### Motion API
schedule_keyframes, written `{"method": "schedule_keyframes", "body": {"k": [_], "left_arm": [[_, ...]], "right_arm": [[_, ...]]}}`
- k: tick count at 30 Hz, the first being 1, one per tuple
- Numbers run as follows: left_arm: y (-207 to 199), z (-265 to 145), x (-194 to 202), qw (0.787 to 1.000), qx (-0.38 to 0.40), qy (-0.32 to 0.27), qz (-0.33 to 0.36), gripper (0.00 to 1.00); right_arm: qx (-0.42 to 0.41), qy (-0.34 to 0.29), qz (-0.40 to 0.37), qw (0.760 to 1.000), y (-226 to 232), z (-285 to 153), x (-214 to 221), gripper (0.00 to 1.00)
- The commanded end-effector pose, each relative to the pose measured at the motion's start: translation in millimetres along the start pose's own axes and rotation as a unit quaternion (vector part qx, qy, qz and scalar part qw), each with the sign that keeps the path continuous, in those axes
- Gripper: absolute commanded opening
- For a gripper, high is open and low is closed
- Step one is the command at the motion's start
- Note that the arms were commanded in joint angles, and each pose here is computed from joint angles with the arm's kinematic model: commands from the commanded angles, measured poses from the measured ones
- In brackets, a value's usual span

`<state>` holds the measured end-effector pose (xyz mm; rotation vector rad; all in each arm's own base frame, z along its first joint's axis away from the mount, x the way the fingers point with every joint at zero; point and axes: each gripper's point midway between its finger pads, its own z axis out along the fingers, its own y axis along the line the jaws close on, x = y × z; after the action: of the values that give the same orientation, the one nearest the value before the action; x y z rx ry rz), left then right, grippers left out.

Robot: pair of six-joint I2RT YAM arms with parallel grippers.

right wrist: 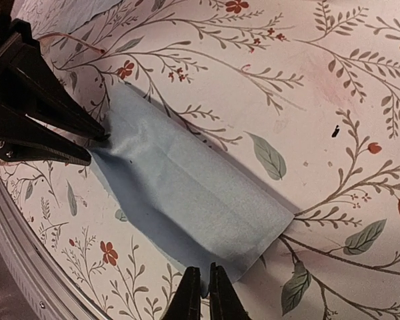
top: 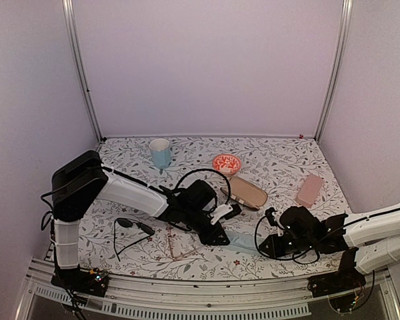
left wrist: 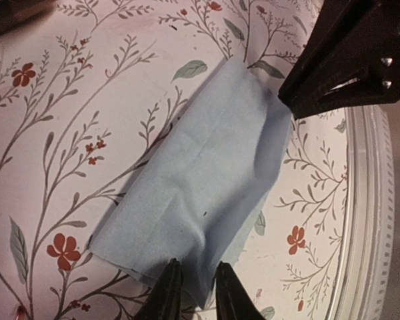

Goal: Organize the sunglasses
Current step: Fold the glasses cleaning cloth at the center of the board.

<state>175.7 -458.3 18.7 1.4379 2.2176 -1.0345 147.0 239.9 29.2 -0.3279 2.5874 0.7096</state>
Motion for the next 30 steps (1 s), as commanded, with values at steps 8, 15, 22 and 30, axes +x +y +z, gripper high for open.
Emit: {"method": "schedule_keyframes", "body": {"k": [8, 15, 22, 30], "left_arm": [[-16.4, -11.3, -0.8, 1.000, -0.001, 0.003, 0.009, 0.27], [-27.9, -27.6, 1.6, 1.000, -0.006, 0.003, 0.013, 0.34], [-25.0, -37.9, -14.6, 0.999, -0.023, -0.015, 0.016, 0.39], [8.4, -25.6, -28.7, 0.998, -0.060, -0.014, 0.001, 0.38]], "right_arm": [[-0.019, 0.003, 0.013, 1.000, 4.2, -6.0, 10.1, 0.18], [-0.011, -0.024, 0.027, 0.999, 2.4, -16.0, -0.2, 0.27], [0.043, -0.055, 0.060, 0.996, -13.3, -22.6, -17.6, 0.36], [0.058, -0.063, 0.076, 0.993, -26.4, -22.7, -36.1, 0.38]]}}
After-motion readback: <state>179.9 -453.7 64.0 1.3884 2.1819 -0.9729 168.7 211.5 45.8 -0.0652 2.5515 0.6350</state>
